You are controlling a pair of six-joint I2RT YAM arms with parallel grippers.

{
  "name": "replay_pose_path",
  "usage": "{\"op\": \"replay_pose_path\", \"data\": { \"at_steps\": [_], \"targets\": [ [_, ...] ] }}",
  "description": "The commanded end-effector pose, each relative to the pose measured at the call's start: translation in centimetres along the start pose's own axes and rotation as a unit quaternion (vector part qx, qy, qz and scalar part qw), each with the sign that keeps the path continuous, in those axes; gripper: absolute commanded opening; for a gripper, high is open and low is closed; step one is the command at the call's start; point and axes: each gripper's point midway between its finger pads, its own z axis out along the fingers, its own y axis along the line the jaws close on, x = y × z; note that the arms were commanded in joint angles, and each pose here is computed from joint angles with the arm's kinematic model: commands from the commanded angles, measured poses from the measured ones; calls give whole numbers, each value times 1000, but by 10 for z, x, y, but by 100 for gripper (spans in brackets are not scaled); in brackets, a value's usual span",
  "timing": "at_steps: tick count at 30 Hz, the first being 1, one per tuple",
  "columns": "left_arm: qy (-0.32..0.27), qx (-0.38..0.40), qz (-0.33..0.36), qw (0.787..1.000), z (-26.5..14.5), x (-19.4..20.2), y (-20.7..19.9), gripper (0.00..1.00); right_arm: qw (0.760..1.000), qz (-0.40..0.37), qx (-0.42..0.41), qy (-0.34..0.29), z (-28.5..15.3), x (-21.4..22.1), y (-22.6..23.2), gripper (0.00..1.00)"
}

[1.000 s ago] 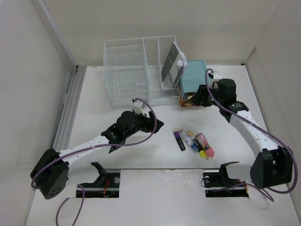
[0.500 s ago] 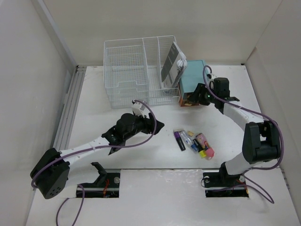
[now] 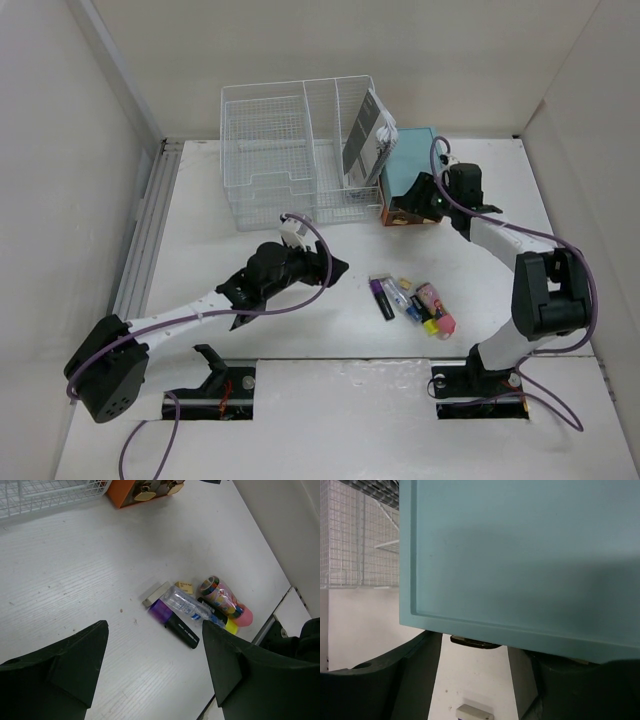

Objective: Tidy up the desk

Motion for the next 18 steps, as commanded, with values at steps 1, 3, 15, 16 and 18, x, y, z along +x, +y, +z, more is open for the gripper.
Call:
{"op": "replay_pose_path", "data": {
  "at_steps": [1, 3, 15, 16, 18],
  "targets": [
    [-36, 21, 5, 999, -4, -17, -11, 73, 999, -12, -16, -47, 7, -28, 17, 60],
    [-36, 21, 5, 999, -4, -17, -11, 73, 998, -14, -14, -54, 7, -31, 17, 53],
    [-45, 27, 0, 999, -10, -23, -16, 73, 997, -53, -20, -50, -29, 4, 20, 29],
    [-45, 27, 0, 999, -10, -23, -16, 73, 997, -57, -17, -46, -33, 10, 19, 29],
    [-45, 27, 0, 999, -10, -23, -16, 73, 997, -70, -15, -32, -46, 29, 13, 29]
  ]
}}
